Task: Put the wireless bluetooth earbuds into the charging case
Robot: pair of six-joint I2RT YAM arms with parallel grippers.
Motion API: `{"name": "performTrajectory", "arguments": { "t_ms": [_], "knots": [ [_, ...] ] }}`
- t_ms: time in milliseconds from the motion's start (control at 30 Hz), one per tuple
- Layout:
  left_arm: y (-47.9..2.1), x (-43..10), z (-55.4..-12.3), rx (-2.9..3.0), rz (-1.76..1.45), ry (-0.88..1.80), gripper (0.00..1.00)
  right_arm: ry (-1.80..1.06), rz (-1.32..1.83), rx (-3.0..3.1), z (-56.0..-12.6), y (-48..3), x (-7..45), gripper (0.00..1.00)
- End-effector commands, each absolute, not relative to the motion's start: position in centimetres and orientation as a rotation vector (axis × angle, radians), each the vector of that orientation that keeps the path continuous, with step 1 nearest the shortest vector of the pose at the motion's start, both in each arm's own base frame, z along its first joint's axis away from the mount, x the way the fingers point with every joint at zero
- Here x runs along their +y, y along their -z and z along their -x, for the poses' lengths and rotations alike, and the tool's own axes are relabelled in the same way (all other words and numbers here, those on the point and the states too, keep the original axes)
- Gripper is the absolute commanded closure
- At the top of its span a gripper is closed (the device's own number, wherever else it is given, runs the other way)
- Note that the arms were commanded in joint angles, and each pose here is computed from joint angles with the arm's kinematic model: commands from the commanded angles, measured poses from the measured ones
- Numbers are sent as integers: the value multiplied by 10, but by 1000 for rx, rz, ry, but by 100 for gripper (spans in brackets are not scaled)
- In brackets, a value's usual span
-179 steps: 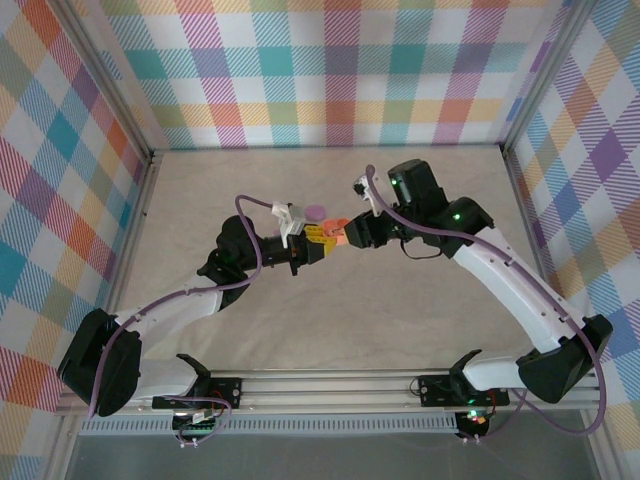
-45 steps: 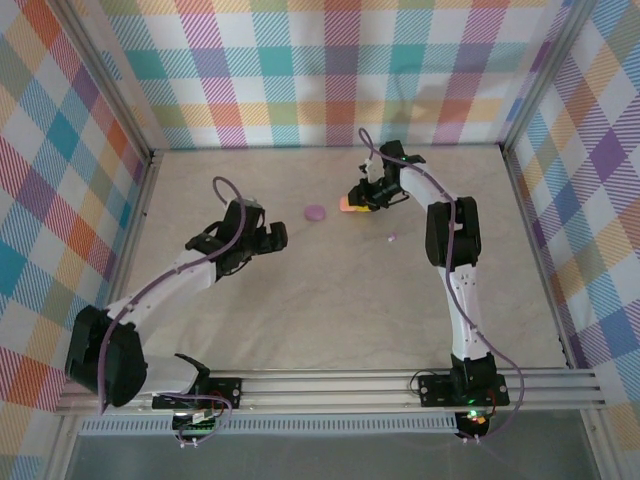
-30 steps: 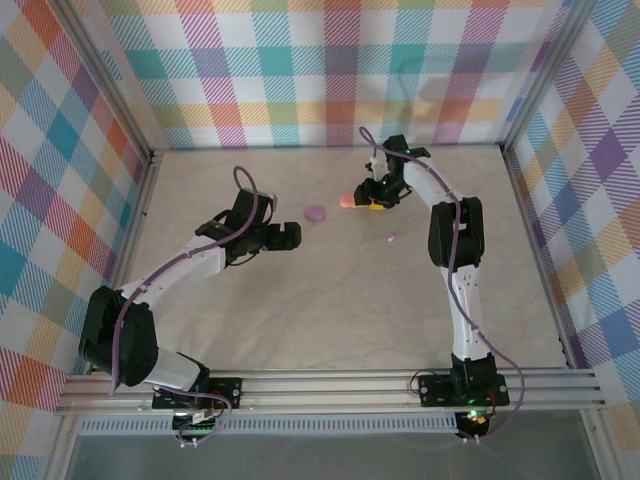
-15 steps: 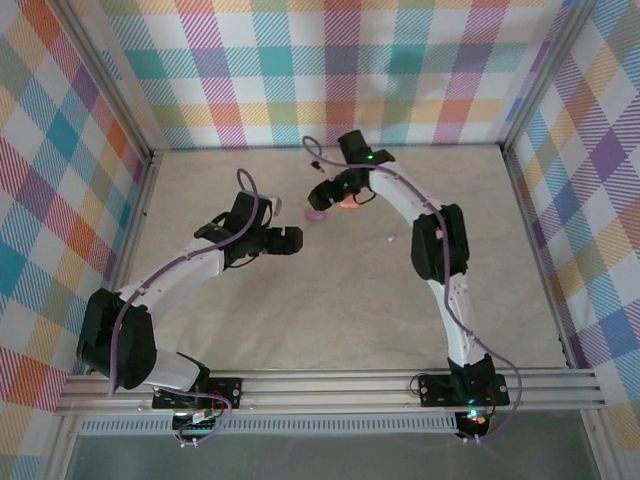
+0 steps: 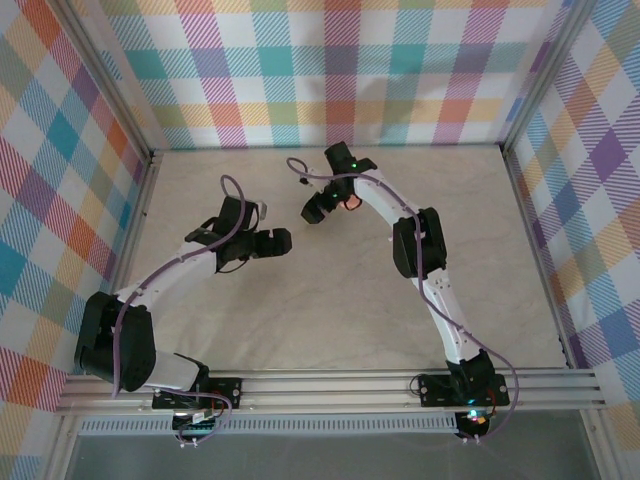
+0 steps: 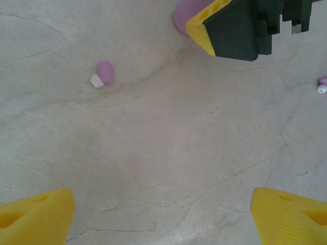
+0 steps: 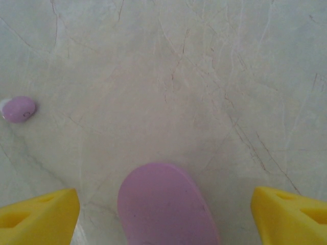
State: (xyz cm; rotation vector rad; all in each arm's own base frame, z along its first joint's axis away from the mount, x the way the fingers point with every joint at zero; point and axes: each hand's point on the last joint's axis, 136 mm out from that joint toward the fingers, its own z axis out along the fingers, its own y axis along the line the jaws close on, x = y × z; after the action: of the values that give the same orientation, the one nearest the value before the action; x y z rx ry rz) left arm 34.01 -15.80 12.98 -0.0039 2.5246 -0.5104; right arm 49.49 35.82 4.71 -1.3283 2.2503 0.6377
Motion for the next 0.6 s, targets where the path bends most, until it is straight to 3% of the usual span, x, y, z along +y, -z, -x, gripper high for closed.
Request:
{"name": "performTrajectory", "arguments": {
  "t_ms": [0,200,567],
  "knots": [
    [-139,-158,-343,2488,21,562,11,-599,1456,2233,-478,-39,355,12],
    [-136,-161,-345,2515,35,584,14,-510,1520,2249,-472,-19,351,13],
    [-142,-158,-343,2489,59,612,15,-309,1566,2194,-471,-20,339,37]
  ]
}}
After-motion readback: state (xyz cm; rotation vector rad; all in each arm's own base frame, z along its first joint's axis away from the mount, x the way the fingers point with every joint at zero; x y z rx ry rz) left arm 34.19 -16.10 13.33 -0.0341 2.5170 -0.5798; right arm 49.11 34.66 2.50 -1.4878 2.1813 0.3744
